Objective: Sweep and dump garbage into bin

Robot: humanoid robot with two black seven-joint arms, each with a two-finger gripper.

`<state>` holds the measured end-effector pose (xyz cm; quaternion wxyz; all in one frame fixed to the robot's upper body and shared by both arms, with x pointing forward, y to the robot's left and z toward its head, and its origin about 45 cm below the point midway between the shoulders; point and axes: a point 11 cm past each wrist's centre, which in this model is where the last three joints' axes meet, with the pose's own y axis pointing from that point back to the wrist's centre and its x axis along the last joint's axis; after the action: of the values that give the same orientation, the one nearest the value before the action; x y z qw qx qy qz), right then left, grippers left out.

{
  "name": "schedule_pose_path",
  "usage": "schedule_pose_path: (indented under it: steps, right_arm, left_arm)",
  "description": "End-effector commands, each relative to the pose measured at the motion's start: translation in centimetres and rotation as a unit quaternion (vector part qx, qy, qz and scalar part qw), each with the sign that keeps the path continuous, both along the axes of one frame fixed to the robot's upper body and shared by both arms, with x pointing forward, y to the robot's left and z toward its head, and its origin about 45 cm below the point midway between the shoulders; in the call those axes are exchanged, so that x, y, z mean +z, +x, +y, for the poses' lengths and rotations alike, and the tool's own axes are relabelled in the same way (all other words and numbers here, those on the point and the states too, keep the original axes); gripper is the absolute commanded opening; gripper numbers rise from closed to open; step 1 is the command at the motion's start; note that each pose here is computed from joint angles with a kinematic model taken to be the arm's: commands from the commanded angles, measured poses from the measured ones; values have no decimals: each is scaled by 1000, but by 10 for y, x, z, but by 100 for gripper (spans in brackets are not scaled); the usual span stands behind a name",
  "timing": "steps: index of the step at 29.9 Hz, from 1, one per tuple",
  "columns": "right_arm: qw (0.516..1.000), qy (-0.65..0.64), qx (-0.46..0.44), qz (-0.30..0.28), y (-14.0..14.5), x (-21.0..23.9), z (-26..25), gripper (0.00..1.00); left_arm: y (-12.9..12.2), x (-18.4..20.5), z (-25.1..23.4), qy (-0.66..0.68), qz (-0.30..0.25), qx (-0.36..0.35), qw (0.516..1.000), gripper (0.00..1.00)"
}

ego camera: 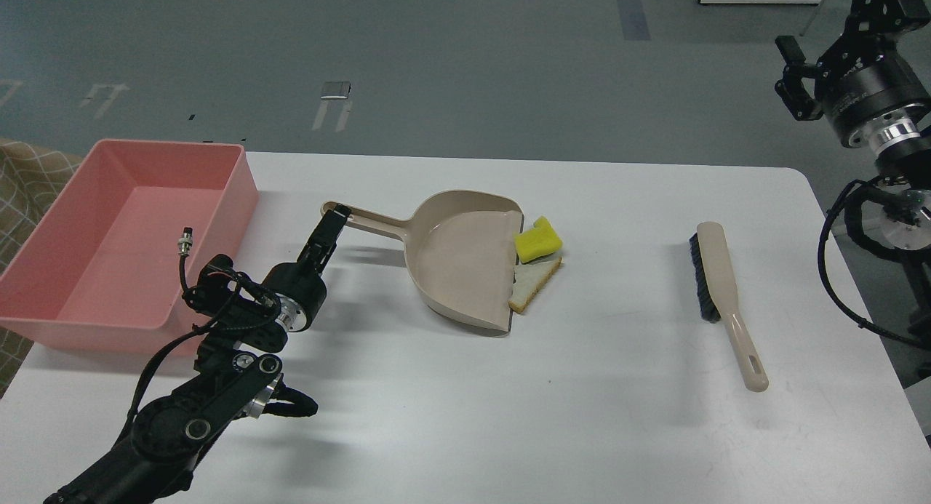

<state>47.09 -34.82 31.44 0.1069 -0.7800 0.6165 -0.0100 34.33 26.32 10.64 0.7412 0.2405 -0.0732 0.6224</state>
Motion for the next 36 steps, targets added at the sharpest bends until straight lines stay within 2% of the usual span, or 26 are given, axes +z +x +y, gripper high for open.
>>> schedule_pose_path:
  steps: [1,17,25,32,36]
  right_arm:
    - [1000,0,0,0,0,0,0,100]
    - [1000,0,-2,-1,0,1,0,100]
    - [1000,-1,-2,-1,0,1,-1,100]
    - [1000,-2,-3,-1,0,1,-2,100]
    - [1000,-2,-4,0,0,1,-2,100]
  left_arm:
    - [6,4,-6,-5,-7,-2,1000,93]
    - [19,-8,-24,6,-3,-5,1000,91]
    - [25,-6,-29,2,-5,-5,1000,76]
    - [25,-7,-33,-1,-3,-5,1000,50]
    - [25,-8,-32,0,-1,-4,1000,45]
